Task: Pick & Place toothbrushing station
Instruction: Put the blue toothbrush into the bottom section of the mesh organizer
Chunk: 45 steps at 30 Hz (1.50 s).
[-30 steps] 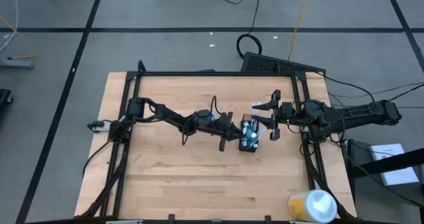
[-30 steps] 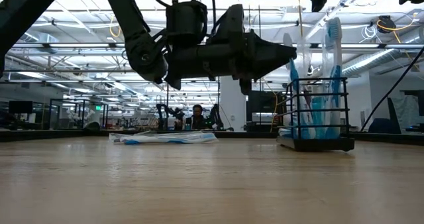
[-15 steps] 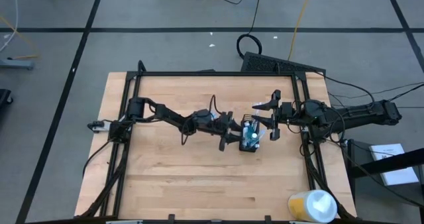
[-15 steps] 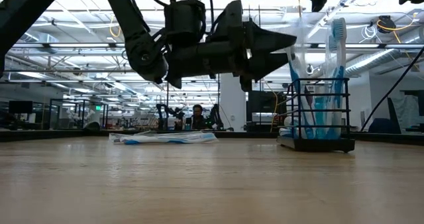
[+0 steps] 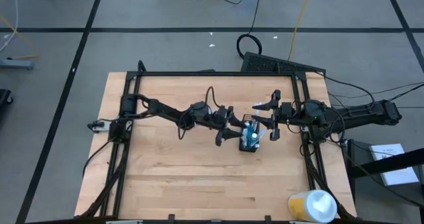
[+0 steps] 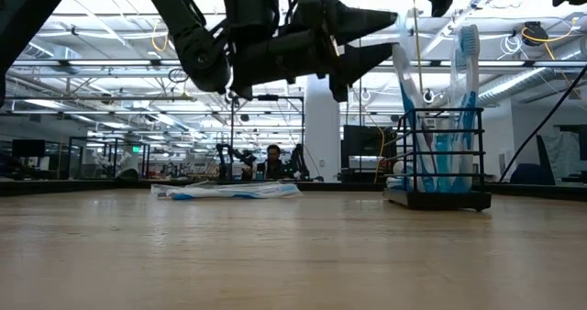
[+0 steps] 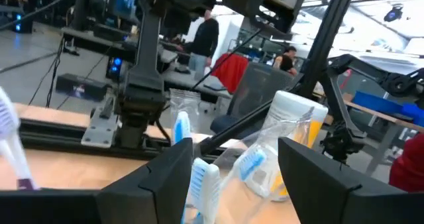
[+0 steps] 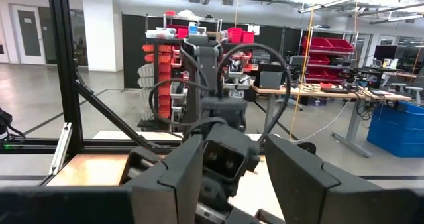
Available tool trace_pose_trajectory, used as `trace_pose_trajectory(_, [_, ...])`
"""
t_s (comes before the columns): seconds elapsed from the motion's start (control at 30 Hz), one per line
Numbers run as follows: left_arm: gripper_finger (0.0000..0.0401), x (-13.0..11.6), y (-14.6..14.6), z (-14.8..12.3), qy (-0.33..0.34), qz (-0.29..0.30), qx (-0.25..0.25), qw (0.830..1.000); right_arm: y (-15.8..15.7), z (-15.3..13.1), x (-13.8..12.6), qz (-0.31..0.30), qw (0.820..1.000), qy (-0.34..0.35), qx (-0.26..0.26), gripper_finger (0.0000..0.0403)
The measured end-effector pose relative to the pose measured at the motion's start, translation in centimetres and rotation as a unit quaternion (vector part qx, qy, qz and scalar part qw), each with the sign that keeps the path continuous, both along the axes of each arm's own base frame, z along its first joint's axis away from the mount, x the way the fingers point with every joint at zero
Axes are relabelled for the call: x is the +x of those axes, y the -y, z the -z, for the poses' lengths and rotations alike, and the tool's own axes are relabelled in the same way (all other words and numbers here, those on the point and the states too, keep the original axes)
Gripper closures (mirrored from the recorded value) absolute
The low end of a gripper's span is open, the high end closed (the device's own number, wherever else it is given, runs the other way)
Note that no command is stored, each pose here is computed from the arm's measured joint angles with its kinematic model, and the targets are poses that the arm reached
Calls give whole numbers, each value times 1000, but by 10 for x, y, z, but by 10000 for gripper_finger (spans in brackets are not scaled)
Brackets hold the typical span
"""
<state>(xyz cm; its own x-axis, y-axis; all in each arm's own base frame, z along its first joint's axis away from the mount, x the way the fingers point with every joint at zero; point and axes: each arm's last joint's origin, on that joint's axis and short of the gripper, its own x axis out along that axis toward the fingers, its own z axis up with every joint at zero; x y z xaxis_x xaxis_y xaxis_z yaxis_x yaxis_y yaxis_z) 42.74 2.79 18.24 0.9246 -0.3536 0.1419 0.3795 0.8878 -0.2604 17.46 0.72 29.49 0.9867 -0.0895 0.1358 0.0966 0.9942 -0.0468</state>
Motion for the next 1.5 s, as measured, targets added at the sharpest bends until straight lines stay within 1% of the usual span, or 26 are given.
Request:
trace_pose_trajectory(0.17, [173, -4, -6, -14, -26, 5, -9, 1000, 0, 0, 0, 0, 1000, 0, 0, 245])
trace_pose_trajectory(0.3, [173, -10, -9, -32, -19, 2, -18, 1000, 0, 0, 0, 0, 1000, 0, -1, 245])
trace_pose_trajectory(0.5, [173, -19, -12, -58, 7, -2, -14, 1000, 0, 0, 0, 0, 1000, 0, -2, 245])
trace_pose_trajectory(0.67, [173, -27, -13, -74, -10, -8, 9, 1000, 0, 0, 0, 0, 1000, 0, -2, 245])
trace_pose_trajectory(0.8, [173, -30, -13, -73, -42, -13, 25, 999, 0, 0, 0, 0, 1000, 0, -2, 245])
trace_pose_trajectory(0.9, [173, -29, -9, -70, -57, -11, 26, 998, 0, 0, 0, 0, 1000, 0, -2, 245])
trace_pose_trajectory(1.07, [173, -26, 2, -62, -81, -43, 33, 995, 0, 0, 0, 0, 1000, 0, -2, 245])
trace_pose_trajectory(1.13, [173, -25, 8, -63, -79, -48, 35, 995, 0, 0, 0, 0, 1000, 0, -2, 245])
trace_pose_trajectory(1.33, [173, -25, 23, -65, -63, -36, 47, 996, 0, 0, 0, 0, 1000, 1, -2, 245])
trace_pose_trajectory(1.5, [173, -24, 28, -63, -74, -70, 54, 993, 0, -1, 0, 0, 1000, 4, -1, 245])
